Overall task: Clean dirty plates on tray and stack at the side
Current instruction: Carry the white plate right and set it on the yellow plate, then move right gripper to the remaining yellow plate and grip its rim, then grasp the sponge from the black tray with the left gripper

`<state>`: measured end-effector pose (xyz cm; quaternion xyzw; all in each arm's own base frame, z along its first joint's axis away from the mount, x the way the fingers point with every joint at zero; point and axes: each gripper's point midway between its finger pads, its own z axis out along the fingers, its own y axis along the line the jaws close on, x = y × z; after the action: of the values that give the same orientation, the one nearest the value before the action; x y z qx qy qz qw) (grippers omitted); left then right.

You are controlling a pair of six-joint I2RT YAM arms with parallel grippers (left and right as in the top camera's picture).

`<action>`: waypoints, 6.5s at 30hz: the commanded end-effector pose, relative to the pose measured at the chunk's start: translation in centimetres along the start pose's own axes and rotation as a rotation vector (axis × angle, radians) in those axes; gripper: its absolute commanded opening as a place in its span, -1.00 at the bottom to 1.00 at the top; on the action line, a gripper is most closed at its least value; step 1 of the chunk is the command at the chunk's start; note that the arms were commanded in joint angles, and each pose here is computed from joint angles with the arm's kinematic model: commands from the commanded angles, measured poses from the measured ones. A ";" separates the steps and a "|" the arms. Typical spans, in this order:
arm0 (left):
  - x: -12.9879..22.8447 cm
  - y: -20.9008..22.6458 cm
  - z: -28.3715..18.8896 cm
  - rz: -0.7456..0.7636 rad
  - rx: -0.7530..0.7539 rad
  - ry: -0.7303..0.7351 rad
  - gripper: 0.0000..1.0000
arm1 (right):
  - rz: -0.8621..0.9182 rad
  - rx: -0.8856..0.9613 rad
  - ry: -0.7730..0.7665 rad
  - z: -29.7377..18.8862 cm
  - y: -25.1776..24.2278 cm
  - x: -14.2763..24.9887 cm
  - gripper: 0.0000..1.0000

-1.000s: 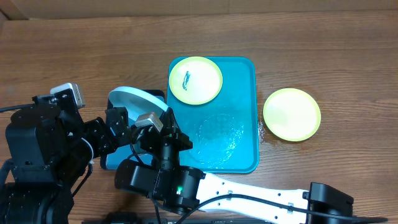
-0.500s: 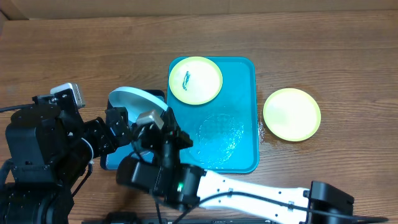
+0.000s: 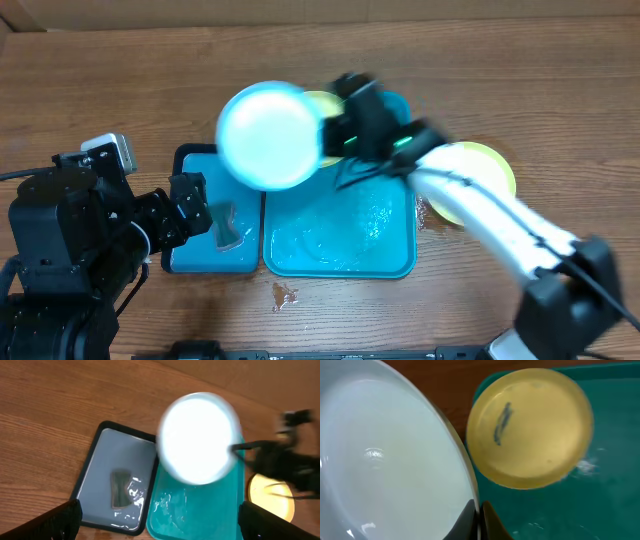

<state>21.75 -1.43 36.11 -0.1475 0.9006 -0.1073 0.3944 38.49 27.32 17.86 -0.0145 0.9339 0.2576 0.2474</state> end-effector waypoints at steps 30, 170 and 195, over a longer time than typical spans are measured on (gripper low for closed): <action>-1.5 -0.4 -0.5 -0.014 0.019 -0.063 1.00 | 0.269 0.245 0.156 -9.4 -21.0 -0.2 0.04; 19.8 9.5 28.7 0.123 -0.291 0.814 -0.92 | -0.017 0.202 0.160 -9.3 -8.1 8.3 -0.14; 10.1 -5.8 25.5 0.218 0.041 0.710 -0.92 | 0.014 0.374 0.306 0.6 -13.5 9.9 -0.14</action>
<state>35.46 -9.76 13.75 -0.0135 0.9924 -0.1001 0.0703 32.00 17.23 8.32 -0.0060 0.9889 0.0918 0.1166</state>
